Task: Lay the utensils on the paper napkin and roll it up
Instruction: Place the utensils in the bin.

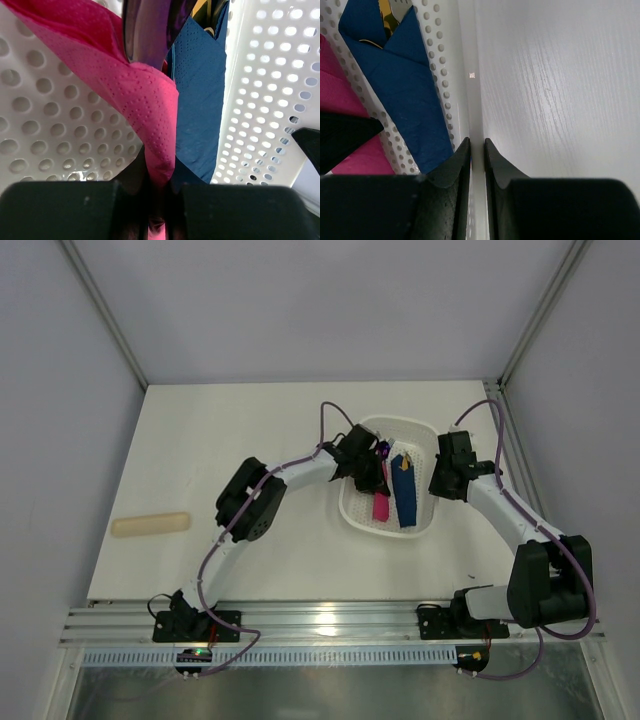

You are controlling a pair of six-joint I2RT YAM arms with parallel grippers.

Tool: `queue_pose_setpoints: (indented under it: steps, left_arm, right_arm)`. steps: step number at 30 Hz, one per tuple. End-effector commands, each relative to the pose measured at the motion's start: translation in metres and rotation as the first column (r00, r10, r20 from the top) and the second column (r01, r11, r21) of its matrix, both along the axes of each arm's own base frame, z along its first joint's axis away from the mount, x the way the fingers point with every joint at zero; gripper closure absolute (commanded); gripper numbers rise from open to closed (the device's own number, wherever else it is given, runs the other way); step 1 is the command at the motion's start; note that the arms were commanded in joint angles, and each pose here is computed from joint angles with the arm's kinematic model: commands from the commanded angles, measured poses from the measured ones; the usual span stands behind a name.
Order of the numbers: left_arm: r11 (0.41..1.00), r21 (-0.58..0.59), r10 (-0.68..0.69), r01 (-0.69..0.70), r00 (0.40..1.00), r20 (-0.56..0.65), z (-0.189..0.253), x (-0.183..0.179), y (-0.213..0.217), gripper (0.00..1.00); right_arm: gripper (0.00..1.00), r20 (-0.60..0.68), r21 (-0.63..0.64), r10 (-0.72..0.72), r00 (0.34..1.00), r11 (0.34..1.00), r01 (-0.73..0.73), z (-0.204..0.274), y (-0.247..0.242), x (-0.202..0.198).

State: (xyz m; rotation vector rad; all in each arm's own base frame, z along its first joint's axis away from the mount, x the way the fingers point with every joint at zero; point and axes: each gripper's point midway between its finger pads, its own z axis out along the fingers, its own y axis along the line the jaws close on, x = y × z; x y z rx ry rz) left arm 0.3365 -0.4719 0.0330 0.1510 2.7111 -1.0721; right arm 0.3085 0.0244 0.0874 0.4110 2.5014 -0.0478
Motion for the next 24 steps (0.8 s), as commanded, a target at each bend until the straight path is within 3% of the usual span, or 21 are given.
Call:
queue_pose_setpoints:
  steps: [1, 24]
  left_arm:
    - [1.000, -0.022, -0.019, 0.020, 0.999, 0.027, 0.010, 0.002, -0.012, 0.93]
    - [0.995, 0.094, 0.013, -0.019, 0.998, 0.069, 0.004, 0.006, 0.002, 0.53]
  right_arm:
    - [0.96, 0.043, -0.003, -0.009, 0.999, 1.000, 0.010, 0.004, -0.002, 0.011]
    - [0.96, 0.054, 0.006, 0.005, 0.999, 1.000, -0.005, 0.006, 0.001, 0.011]
